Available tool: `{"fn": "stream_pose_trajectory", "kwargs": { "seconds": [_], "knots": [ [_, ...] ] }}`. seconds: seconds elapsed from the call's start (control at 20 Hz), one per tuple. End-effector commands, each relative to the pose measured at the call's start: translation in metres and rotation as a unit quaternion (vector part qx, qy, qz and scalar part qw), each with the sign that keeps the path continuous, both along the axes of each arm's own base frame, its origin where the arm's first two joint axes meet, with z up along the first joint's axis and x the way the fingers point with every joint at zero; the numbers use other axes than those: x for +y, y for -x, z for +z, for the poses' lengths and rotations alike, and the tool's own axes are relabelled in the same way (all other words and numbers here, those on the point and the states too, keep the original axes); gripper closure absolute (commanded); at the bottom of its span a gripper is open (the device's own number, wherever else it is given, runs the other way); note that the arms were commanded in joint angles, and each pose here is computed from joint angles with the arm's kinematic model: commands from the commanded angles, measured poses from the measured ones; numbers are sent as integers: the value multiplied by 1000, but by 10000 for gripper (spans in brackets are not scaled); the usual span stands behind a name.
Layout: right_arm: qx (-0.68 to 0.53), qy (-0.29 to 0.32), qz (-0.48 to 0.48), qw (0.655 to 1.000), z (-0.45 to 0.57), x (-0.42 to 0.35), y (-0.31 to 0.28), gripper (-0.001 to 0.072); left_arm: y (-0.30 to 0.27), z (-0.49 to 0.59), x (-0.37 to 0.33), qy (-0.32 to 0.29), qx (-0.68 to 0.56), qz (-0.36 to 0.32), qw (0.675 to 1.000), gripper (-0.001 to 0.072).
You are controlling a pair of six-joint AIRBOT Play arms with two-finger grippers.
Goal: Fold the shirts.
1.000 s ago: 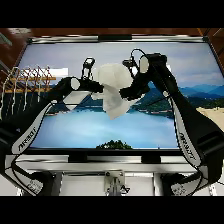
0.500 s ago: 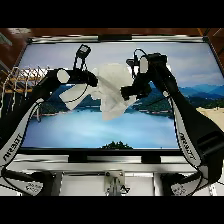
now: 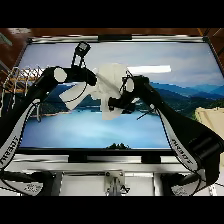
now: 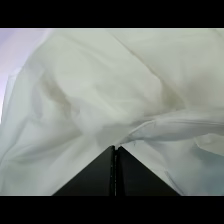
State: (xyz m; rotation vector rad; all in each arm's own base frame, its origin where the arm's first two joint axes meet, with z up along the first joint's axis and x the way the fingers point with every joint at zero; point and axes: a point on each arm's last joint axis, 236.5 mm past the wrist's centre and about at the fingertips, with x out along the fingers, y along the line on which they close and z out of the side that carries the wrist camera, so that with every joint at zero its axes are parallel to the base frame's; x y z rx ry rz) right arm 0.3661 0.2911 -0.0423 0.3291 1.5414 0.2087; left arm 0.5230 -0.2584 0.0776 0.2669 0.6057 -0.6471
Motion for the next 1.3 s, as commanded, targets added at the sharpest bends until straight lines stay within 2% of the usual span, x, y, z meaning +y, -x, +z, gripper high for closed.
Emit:
{"fn": "stream_pose_trajectory", "kwargs": {
  "seconds": [0.0,0.2,0.4,0.45,0.6,0.65,0.7,0.8,0.9,1.05,1.25],
  "knots": [
    [-28,-35,-98,994,-8,21,-19,69,0,0,1,-7,-4,-4,1000,659],
    [-34,4,-144,989,-20,2,-29,69,1,0,1,-13,-7,-10,1000,659],
    [-14,-9,-164,986,-40,12,-30,70,1,2,1,-12,-8,-10,1000,659],
    [-19,-14,-174,985,-41,13,-35,106,1,2,1,-12,-8,-10,1000,659],
    [-24,-18,-193,981,-46,13,-42,442,1,2,1,-12,-8,-10,1000,659],
    [-20,-13,-191,981,-48,12,-40,597,1,2,1,-12,-8,-10,1000,659],
    [-15,-3,-176,984,-49,9,-35,620,1,3,1,-12,-8,-10,1000,659],
    [-10,36,-93,995,-45,-8,-18,620,2,9,3,-15,-16,-10,1000,659],
    [-13,102,-11,995,-25,-51,-5,620,3,27,9,-26,-39,-11,999,659],
    [-98,140,109,979,47,-104,-16,621,15,84,15,-13,-88,-9,996,659],
    [-301,179,133,927,205,-153,-61,621,54,190,27,89,-135,36,986,659]
  ]
}}
